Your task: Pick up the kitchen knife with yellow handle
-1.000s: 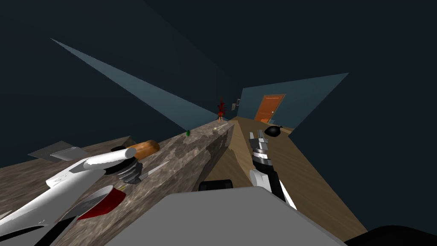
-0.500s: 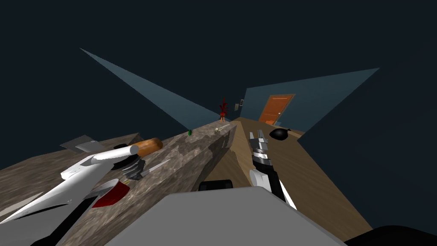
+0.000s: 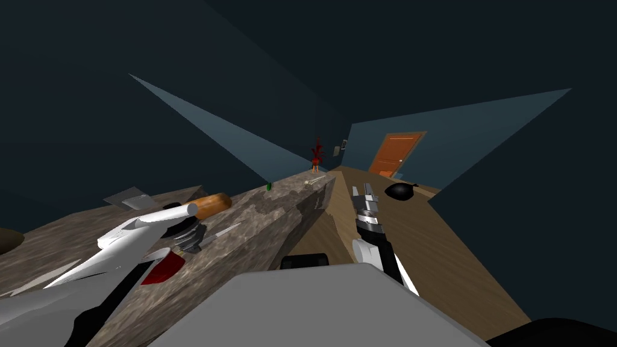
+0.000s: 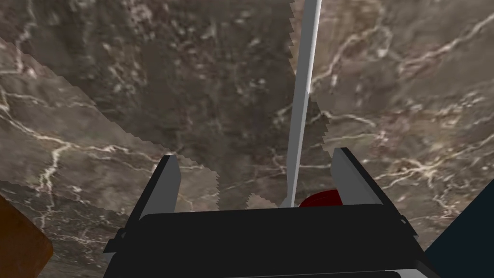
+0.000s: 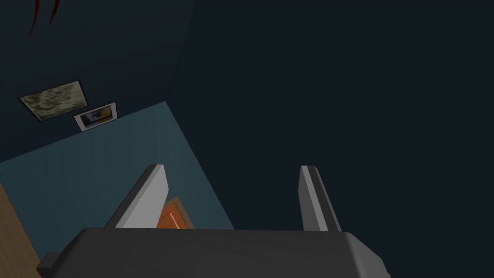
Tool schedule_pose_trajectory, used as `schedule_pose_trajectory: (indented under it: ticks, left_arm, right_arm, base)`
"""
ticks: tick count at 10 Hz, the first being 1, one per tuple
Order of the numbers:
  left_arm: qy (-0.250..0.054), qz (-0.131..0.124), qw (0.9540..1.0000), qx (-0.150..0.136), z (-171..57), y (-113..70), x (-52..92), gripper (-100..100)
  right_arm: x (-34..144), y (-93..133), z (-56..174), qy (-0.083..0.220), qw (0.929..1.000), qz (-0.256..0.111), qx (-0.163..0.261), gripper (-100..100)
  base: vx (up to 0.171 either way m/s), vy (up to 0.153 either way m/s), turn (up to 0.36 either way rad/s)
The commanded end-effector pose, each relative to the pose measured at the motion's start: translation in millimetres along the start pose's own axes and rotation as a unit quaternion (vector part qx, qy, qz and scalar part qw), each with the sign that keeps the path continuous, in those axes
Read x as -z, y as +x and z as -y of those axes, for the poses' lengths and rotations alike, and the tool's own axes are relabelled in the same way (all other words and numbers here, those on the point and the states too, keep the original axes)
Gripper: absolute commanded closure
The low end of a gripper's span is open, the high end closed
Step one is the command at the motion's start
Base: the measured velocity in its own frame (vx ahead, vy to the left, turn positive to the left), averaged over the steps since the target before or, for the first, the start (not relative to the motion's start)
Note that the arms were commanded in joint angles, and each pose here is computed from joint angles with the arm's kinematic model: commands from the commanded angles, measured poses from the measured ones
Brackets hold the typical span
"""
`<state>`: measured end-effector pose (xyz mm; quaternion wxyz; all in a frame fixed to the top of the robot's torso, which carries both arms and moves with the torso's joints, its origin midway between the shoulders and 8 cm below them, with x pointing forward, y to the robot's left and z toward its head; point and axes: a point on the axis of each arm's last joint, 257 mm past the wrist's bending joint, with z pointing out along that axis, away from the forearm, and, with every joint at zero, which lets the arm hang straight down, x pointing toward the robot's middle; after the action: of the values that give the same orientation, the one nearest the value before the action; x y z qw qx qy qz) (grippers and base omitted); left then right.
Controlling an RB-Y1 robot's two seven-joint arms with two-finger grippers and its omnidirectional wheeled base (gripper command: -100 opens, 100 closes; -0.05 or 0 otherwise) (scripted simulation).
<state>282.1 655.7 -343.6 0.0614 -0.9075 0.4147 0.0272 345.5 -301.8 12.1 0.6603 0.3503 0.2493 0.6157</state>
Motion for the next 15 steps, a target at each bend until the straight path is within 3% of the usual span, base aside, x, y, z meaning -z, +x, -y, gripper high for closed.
schedule_pose_trajectory:
  ticks: [1,2,3,5,6,7,9,10,11,15]
  left_arm:
    - [-0.013,0.001,0.9999,0.006,-7,-4.1,-5.7,-100]
    - [0.000,0.006,0.9998,-0.019,6,1.0,-1.7,-100]
    - [0.001,0.000,0.9997,-0.026,9,6.9,0.8,-100]
    - [-0.019,0.000,0.9997,-0.018,-3,0.4,-8.1,-100]
    - [-0.006,0.005,0.9990,-0.044,9,6.4,-3.2,-100]
    - [-0.007,-0.002,0.9987,-0.051,11,12.1,-1.3,-100]
    - [-0.027,-0.002,0.9987,-0.043,-2,6.4,-9.8,-100]
    - [-0.022,-0.002,0.9987,-0.045,2,7.5,-7.9,-100]
    - [-0.023,-0.002,0.9987,-0.046,2,7.0,-8.5,100]
    - [-0.025,-0.003,0.9989,-0.041,1,6.3,-7.7,100]
  right_arm:
    - [0.0,0,0,0.000,1.0000,0.000,0.000,0]
    - [0.0,0,0,0.000,1.0000,0.000,0.000,0]
    - [0.1,0,0,0.000,1.0000,0.000,0.000,0]
    - [0.0,0,0,0.000,1.0000,0.000,0.000,0]
    - [0.0,0,0,0.000,1.0000,0.000,0.000,0]
    - [0.1,0,0,0.000,1.0000,0.000,0.000,0]
    - [0.0,0,0,0.000,1.0000,0.000,0.000,0]
    - [0.0,0,0,0.000,1.0000,0.000,0.000,0]
    - [0.0,0,0,0.000,1.0000,0.000,0.000,0]
    - [0.0,0,0,0.000,1.0000,0.000,0.000,0]
  base:
    - [0.009,-0.012,-0.027]
    - [0.027,-0.050,0.208]
    - [0.035,-0.073,0.145]
    - [0.011,-0.023,-0.019]
    - [0.025,-0.060,0.198]
    - [0.025,-0.076,0.131]
    - [0.007,-0.018,-0.009]
    - [0.000,0.000,0.000]
    - [0.000,0.000,0.000]
    - [0.001,0.001,0.004]
